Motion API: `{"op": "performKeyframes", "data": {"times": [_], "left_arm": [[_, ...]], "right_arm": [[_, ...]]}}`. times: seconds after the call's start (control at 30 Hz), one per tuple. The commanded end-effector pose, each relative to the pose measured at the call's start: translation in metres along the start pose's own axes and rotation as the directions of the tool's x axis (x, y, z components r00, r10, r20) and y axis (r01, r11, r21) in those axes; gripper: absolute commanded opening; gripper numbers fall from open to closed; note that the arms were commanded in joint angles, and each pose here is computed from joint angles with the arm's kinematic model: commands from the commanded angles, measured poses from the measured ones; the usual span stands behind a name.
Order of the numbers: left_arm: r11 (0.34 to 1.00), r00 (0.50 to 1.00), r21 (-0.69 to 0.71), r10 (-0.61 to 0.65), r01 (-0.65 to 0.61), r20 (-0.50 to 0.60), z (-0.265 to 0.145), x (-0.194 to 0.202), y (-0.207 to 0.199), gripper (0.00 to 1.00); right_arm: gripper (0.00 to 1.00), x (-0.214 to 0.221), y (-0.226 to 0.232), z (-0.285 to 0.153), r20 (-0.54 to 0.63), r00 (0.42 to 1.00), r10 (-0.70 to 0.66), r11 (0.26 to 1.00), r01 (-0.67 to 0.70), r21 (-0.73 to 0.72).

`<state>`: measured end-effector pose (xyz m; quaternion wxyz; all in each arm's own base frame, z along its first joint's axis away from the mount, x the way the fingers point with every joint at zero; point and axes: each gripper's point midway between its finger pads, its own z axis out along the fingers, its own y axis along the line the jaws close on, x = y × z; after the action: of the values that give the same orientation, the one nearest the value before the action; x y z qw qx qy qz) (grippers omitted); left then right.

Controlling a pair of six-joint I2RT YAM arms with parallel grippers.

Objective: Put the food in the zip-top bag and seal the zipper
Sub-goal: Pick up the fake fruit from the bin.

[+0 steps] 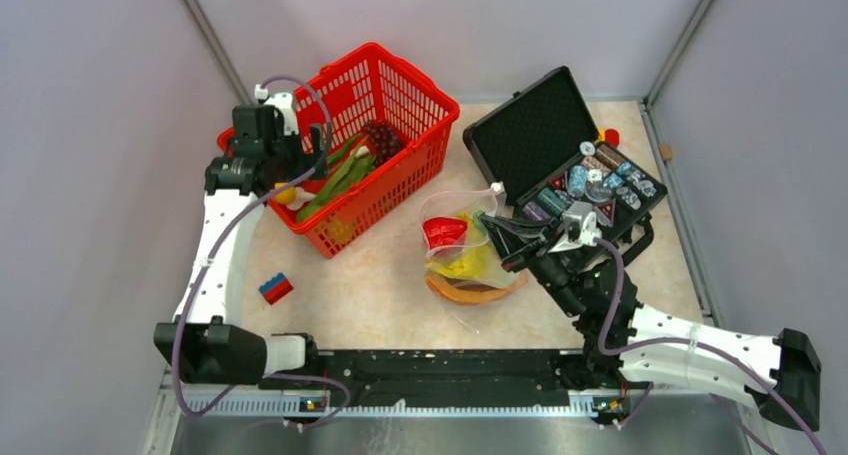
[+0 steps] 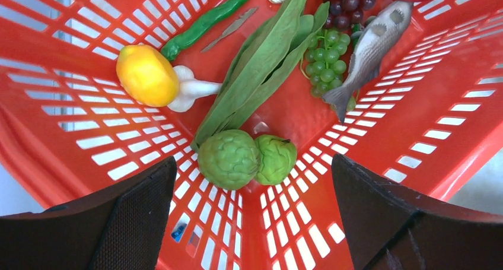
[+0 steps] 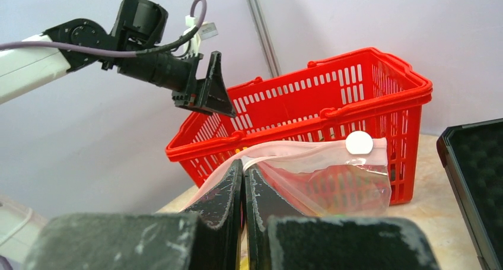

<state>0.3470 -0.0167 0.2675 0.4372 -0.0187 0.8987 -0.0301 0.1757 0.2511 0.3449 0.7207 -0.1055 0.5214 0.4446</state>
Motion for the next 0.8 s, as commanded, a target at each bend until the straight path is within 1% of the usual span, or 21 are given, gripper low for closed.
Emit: {"op": "performKeyframes", "data": {"times": [0.0, 0.1, 0.13, 0.2, 0.33, 0.4, 0.47, 0.53, 0.6, 0.63, 0.7, 0.77], "left_arm": [[0.995, 0.999, 0.086, 0.049, -0.047, -0.021, 0.002, -0.016, -0.009, 0.99], [0.991, 0.996, 0.129, 0.057, -0.047, -0.074, 0.017, -0.013, -0.016, 0.99], [0.988, 0.993, 0.140, 0.079, -0.066, -0.087, 0.022, -0.012, -0.017, 0.99], [0.986, 0.987, 0.151, 0.089, -0.069, -0.131, 0.032, -0.009, -0.018, 0.96], [0.990, 0.971, 0.125, 0.097, -0.071, -0.218, 0.061, 0.002, -0.010, 0.94], [0.992, 0.957, 0.112, 0.091, -0.062, -0.274, 0.077, 0.012, -0.007, 0.92], [0.995, 0.943, 0.076, 0.091, -0.070, -0.321, 0.090, 0.023, 0.001, 0.92], [0.993, 0.921, 0.015, 0.114, -0.117, -0.373, 0.101, 0.035, 0.016, 0.94], [0.971, 0.888, -0.120, 0.135, -0.208, -0.440, 0.109, 0.046, 0.048, 0.96], [0.953, 0.867, -0.160, 0.155, -0.258, -0.473, 0.109, 0.049, 0.060, 0.96], [0.934, 0.830, -0.153, 0.203, -0.324, -0.519, 0.110, 0.055, 0.069, 0.95], [0.942, 0.823, -0.112, 0.213, -0.315, -0.527, 0.112, 0.059, 0.063, 0.93]], "right_arm": [[0.00, -0.037, 0.013, 0.001, 0.115, 0.993, 0.039, 0.998, -0.034, -0.050], [0.00, -0.037, 0.012, 0.001, 0.116, 0.993, 0.037, 0.998, -0.031, -0.049], [0.00, -0.038, 0.012, 0.000, 0.116, 0.993, 0.037, 0.998, -0.032, -0.048], [0.00, -0.038, 0.012, 0.000, 0.117, 0.992, 0.035, 0.998, -0.030, -0.047], [0.00, -0.039, 0.011, -0.001, 0.123, 0.992, 0.036, 0.999, -0.030, -0.043], [0.00, -0.040, 0.011, -0.001, 0.124, 0.992, 0.036, 0.999, -0.031, -0.043], [0.00, -0.040, 0.011, -0.001, 0.125, 0.991, 0.039, 0.998, -0.033, -0.046], [0.00, -0.041, 0.012, -0.002, 0.126, 0.991, 0.039, 0.998, -0.033, -0.048], [0.00, -0.041, 0.012, -0.003, 0.125, 0.991, 0.041, 0.998, -0.035, -0.050], [0.00, -0.041, 0.011, -0.003, 0.125, 0.991, 0.042, 0.998, -0.036, -0.049], [0.00, -0.042, 0.010, -0.006, 0.128, 0.991, 0.046, 0.998, -0.040, -0.046], [0.00, -0.043, 0.007, -0.008, 0.136, 0.990, 0.047, 0.998, -0.043, -0.036]]}}
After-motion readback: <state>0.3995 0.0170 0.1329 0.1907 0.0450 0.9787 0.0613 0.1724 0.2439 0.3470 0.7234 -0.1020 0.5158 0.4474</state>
